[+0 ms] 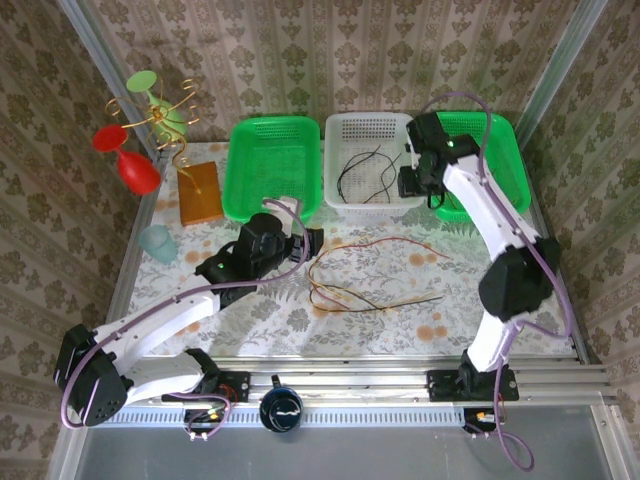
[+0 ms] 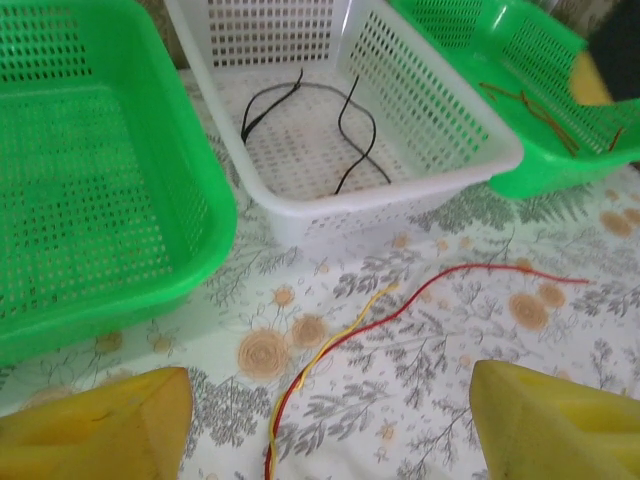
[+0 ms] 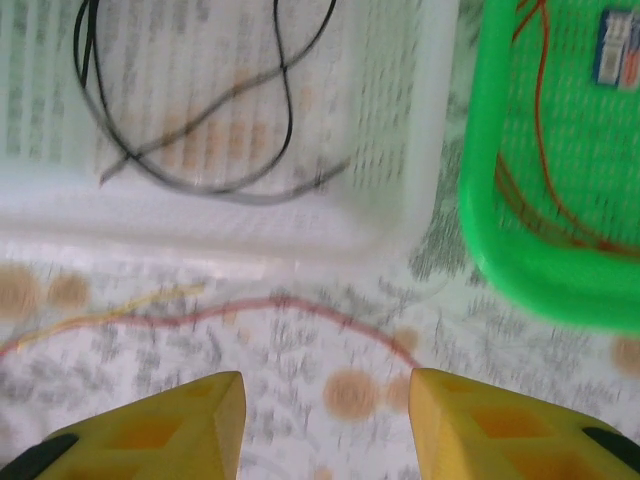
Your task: Untangle the cables
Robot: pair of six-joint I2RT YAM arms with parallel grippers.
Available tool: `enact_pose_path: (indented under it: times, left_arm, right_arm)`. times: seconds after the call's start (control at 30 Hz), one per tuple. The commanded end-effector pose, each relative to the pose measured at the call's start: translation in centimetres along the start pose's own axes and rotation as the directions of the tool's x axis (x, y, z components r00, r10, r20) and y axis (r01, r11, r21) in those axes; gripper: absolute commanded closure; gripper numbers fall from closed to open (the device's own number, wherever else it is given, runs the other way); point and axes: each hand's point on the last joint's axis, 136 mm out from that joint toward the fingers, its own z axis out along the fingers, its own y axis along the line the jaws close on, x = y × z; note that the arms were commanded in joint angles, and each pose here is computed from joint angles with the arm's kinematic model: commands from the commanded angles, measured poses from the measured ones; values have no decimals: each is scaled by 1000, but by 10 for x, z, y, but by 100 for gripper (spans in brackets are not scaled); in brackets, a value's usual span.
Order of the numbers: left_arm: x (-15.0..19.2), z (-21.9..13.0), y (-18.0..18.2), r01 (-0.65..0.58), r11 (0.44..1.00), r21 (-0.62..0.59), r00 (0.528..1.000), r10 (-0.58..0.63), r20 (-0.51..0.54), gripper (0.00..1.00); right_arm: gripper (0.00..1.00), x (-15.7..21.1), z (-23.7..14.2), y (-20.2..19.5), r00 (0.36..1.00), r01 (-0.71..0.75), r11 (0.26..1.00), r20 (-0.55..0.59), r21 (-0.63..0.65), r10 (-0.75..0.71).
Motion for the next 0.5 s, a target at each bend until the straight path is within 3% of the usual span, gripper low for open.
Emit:
enact_pose_path:
  times: [0.0, 0.23, 0.47]
  left_arm:
    - [35, 2, 8, -17, 999, -29, 993, 13, -121, 27]
    - [92, 15, 14, 34, 999, -41, 954, -45, -295, 27]
    - [127, 38, 17, 91, 990, -105, 894, -127, -430, 34]
  right_arm:
    - [52, 35, -6, 20, 997, -70, 992, 15, -100, 72]
    - [52, 103, 1, 37, 961, -265, 918, -1, -295, 277]
    - [52, 113, 9, 43, 945, -307, 885, -1, -349, 327]
